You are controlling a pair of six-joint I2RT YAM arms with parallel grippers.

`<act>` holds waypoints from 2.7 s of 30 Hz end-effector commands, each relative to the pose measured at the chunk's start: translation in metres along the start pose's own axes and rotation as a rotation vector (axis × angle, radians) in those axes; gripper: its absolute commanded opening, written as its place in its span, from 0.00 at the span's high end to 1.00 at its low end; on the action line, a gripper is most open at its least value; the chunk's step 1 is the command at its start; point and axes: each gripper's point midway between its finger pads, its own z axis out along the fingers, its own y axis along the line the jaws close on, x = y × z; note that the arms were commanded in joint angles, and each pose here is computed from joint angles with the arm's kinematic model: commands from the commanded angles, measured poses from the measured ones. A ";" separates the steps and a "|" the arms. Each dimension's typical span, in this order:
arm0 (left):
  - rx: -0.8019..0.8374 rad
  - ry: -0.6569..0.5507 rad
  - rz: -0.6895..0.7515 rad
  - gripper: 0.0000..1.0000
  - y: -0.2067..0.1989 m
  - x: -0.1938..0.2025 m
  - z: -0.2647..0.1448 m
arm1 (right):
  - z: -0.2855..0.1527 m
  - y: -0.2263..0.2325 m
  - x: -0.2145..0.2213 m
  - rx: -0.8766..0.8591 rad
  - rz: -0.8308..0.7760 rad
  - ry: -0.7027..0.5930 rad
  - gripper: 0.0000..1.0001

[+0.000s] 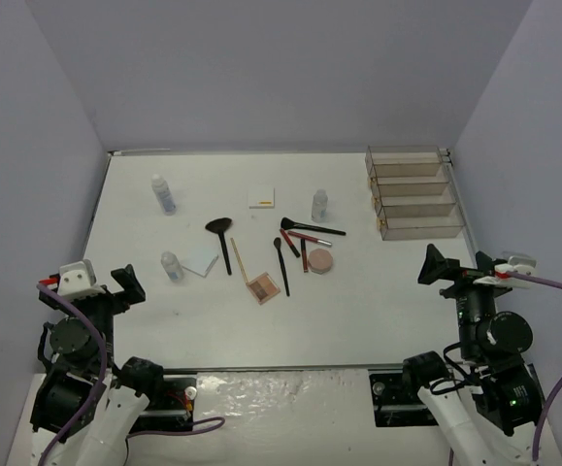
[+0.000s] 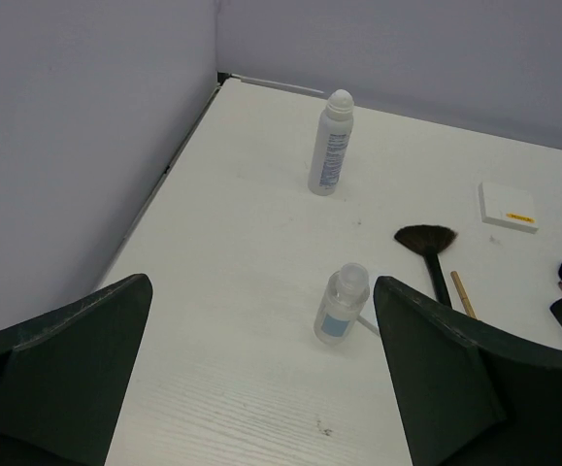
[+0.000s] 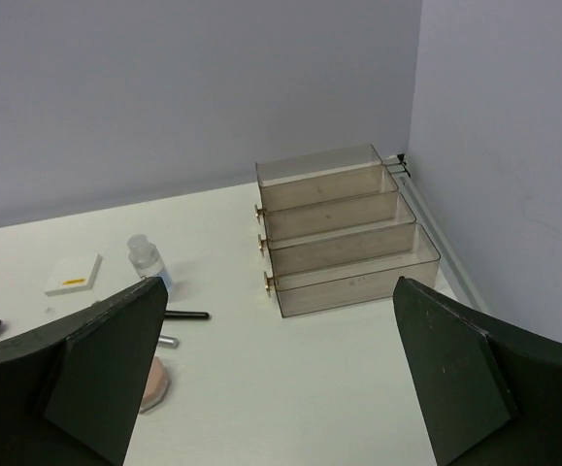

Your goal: Organize the makeup

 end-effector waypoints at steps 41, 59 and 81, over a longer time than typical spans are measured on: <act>0.065 0.030 -0.026 0.03 -0.019 -0.005 0.008 | 0.243 0.181 0.181 -0.413 -0.020 0.335 0.17; 0.103 0.004 -0.031 0.03 -0.023 -0.007 0.005 | 0.283 0.214 0.239 -0.451 -0.119 0.371 0.50; 0.113 -0.005 -0.037 0.03 -0.025 -0.009 0.004 | 0.411 0.047 0.051 0.001 -0.161 0.111 1.00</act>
